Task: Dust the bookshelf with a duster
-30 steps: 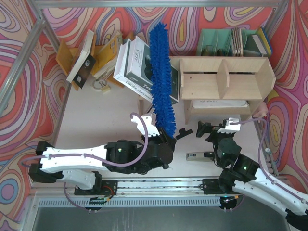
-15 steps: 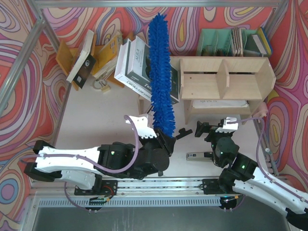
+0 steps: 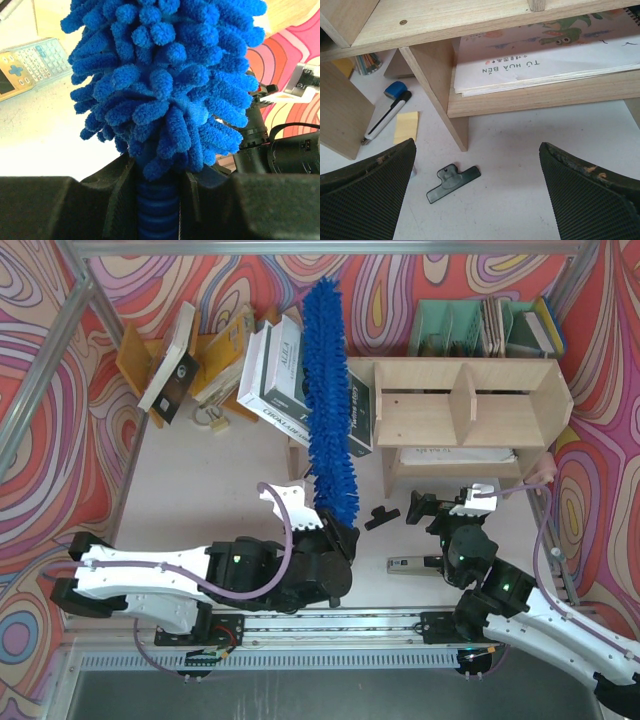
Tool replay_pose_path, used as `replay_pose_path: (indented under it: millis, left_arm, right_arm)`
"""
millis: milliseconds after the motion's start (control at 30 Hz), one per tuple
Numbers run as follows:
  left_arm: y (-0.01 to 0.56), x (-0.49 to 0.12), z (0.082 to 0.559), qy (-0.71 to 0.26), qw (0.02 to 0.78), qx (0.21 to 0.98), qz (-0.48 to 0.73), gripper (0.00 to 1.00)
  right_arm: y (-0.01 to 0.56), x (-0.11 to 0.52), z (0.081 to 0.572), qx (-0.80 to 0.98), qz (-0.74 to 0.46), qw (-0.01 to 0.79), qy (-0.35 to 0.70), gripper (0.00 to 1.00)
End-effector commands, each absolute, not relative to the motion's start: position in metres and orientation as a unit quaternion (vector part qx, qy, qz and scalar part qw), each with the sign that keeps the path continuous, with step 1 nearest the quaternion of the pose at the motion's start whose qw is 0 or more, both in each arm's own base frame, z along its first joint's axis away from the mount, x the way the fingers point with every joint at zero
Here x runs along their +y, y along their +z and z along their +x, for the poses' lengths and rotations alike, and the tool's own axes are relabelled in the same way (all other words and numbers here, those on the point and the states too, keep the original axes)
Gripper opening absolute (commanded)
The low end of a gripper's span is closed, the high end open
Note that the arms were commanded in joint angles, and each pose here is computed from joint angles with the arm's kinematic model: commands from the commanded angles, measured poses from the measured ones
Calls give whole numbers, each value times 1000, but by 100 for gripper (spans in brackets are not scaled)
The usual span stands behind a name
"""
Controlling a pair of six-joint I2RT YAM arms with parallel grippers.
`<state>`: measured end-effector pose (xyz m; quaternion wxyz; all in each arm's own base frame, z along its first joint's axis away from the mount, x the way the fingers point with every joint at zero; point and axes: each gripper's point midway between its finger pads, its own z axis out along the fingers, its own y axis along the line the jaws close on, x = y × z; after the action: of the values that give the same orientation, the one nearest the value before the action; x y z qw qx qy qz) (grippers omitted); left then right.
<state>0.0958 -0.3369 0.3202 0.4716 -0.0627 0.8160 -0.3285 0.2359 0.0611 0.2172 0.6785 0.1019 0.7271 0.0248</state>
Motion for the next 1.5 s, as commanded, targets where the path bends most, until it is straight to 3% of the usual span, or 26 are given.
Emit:
replay_pose_path:
  millis: [0, 267, 900, 1467]
  left_arm:
    - [303, -349, 97, -322, 453, 830, -50, 0]
    - [288, -372, 93, -329, 407, 852, -22, 0]
    - [328, -301, 123, -322, 483, 809, -93, 0]
    - [290, -350, 104, -311, 423, 851, -14, 0]
  right_arm:
    - [225, 56, 236, 719, 120, 685, 23, 99]
    - [226, 54, 235, 717, 125, 685, 21, 99]
    - [226, 52, 235, 717, 131, 684, 17, 99]
    - [224, 52, 235, 719, 129, 682, 13, 99]
